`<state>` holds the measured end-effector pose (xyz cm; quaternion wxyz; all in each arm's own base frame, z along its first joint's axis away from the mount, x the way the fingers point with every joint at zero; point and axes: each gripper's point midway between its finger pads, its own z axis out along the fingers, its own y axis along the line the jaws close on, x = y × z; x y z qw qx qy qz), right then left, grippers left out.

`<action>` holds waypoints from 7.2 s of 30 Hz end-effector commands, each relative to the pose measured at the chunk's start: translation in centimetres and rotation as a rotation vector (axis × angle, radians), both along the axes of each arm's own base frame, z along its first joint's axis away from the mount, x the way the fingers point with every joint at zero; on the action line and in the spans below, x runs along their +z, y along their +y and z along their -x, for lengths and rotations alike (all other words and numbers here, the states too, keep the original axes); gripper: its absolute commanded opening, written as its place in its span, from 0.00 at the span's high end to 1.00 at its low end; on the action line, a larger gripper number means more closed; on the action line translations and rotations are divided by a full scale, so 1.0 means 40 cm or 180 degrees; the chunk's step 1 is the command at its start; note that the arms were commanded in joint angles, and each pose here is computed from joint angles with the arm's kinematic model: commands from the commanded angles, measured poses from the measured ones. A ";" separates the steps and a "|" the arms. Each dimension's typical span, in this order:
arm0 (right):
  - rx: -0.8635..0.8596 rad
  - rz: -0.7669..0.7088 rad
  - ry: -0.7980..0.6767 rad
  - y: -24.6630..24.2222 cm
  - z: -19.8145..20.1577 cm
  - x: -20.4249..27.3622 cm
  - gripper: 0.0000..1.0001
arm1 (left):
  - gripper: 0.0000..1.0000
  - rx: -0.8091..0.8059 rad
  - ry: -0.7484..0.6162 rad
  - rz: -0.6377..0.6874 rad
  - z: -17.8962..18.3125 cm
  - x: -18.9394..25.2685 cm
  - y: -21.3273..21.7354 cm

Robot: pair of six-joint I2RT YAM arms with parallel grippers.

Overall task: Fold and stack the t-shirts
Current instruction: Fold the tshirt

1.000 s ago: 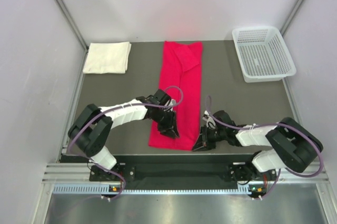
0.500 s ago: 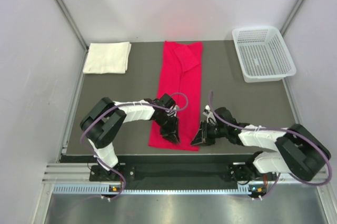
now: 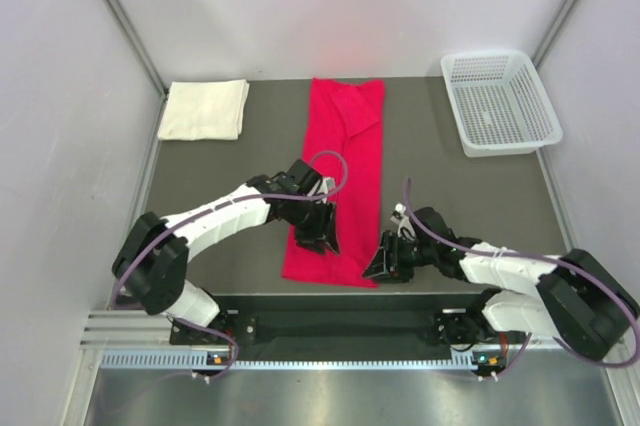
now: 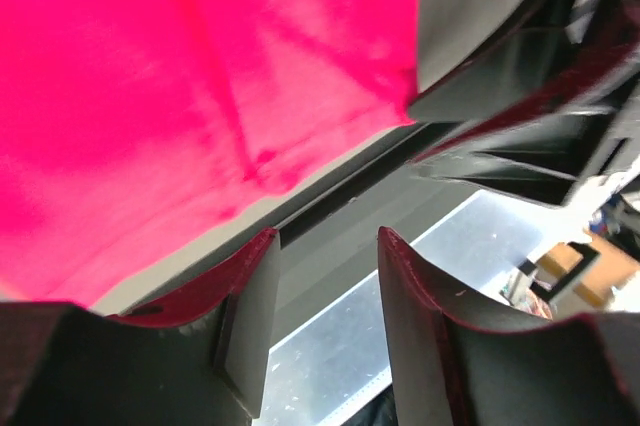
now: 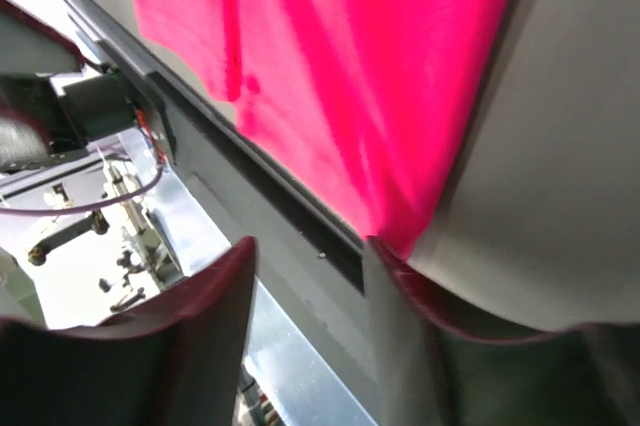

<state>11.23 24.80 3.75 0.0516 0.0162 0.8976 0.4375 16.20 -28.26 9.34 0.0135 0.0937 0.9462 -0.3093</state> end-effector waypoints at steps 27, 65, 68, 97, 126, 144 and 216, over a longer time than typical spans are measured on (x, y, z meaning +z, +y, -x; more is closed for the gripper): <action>-0.0353 -0.0019 0.0031 -0.049 0.019 -0.040 0.52 | 0.63 0.0847 0.0670 -0.0829 0.044 -0.163 0.309; -0.0387 0.0000 0.0124 -0.044 0.015 -0.057 0.76 | 0.81 0.0963 0.0727 -0.0703 0.055 -0.188 0.285; -0.0372 -0.0005 0.0134 -0.042 0.017 -0.059 0.83 | 0.96 0.0961 0.0743 -0.0674 0.066 -0.194 0.282; -0.0425 0.0455 -0.0498 -0.076 -0.146 0.105 1.00 | 1.00 0.0963 0.0231 -0.0203 -0.041 -0.026 0.121; -0.0396 0.0153 -0.0414 -0.100 -0.832 0.198 1.00 | 1.00 0.1842 0.0062 0.0471 -0.779 0.019 0.187; -0.0489 0.0011 -0.0314 -0.119 -0.927 0.141 0.93 | 1.00 0.1921 0.0169 0.0441 -0.835 -0.042 0.205; 0.0125 0.0204 -0.0182 -0.144 -0.458 0.010 0.56 | 0.49 0.0854 -0.0127 0.0687 -0.489 -0.126 0.199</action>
